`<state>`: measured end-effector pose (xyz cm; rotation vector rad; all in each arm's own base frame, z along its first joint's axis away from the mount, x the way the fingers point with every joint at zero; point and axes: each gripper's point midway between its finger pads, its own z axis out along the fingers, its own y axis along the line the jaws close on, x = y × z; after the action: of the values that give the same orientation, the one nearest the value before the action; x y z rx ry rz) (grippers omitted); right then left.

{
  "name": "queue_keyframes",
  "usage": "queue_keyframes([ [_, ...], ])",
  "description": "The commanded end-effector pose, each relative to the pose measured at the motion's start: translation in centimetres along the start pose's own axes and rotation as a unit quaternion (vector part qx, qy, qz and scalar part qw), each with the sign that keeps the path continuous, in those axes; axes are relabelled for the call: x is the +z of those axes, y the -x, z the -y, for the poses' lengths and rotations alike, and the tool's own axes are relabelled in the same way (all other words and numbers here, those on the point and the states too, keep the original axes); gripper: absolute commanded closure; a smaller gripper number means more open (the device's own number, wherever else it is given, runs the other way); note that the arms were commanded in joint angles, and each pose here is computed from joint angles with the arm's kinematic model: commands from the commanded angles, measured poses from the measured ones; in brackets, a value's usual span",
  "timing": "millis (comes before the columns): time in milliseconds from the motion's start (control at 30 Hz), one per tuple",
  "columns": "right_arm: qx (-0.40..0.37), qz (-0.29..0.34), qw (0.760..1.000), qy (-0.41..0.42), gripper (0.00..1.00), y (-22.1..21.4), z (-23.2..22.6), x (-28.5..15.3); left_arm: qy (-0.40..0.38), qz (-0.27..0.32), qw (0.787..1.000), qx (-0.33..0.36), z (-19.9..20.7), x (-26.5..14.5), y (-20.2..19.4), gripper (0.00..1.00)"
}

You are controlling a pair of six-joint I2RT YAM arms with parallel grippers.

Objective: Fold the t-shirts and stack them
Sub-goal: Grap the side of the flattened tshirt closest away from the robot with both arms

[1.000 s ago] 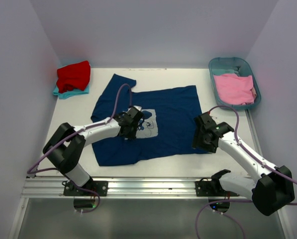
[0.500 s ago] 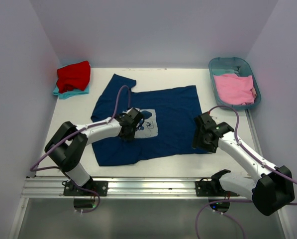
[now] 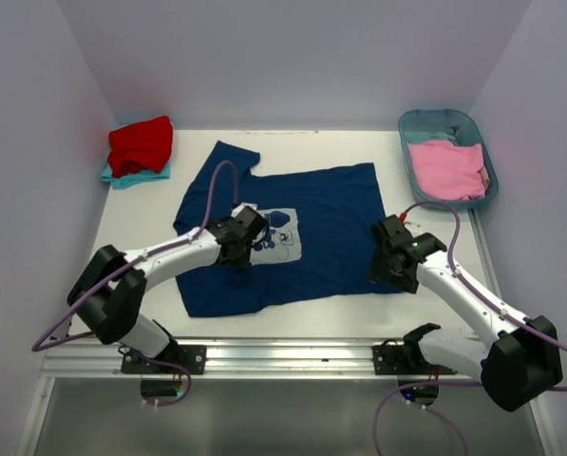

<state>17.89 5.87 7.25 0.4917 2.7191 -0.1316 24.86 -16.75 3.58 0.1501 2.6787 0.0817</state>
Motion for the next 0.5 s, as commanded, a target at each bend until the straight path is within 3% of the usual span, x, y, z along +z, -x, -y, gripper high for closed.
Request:
queue_keyframes([
  [0, 0.048, 0.051, 0.994, -0.082, 0.29, 1.8, 2.6, -0.5, 0.011, 0.054, 0.998, -0.037, -1.6, -3.2, 2.1, 1.00],
  [167, 0.119, 0.114, 0.975, -0.152, 0.19, 3.2, 5.7, -1.0, 0.021, 0.080, 0.995, -0.048, -2.8, -5.5, 3.1, 1.00],
  [333, 0.182, 0.093, 0.969, -0.135, 0.21, 3.0, 6.4, 1.4, 0.025, 0.080, 0.995, -0.047, -3.1, -6.0, 3.0, 1.00],
  [467, 0.201, 0.107, 0.964, -0.136, 0.29, 3.5, 6.7, 1.6, 0.028, 0.080, 0.995, -0.048, -3.5, -6.3, 2.7, 1.00],
])
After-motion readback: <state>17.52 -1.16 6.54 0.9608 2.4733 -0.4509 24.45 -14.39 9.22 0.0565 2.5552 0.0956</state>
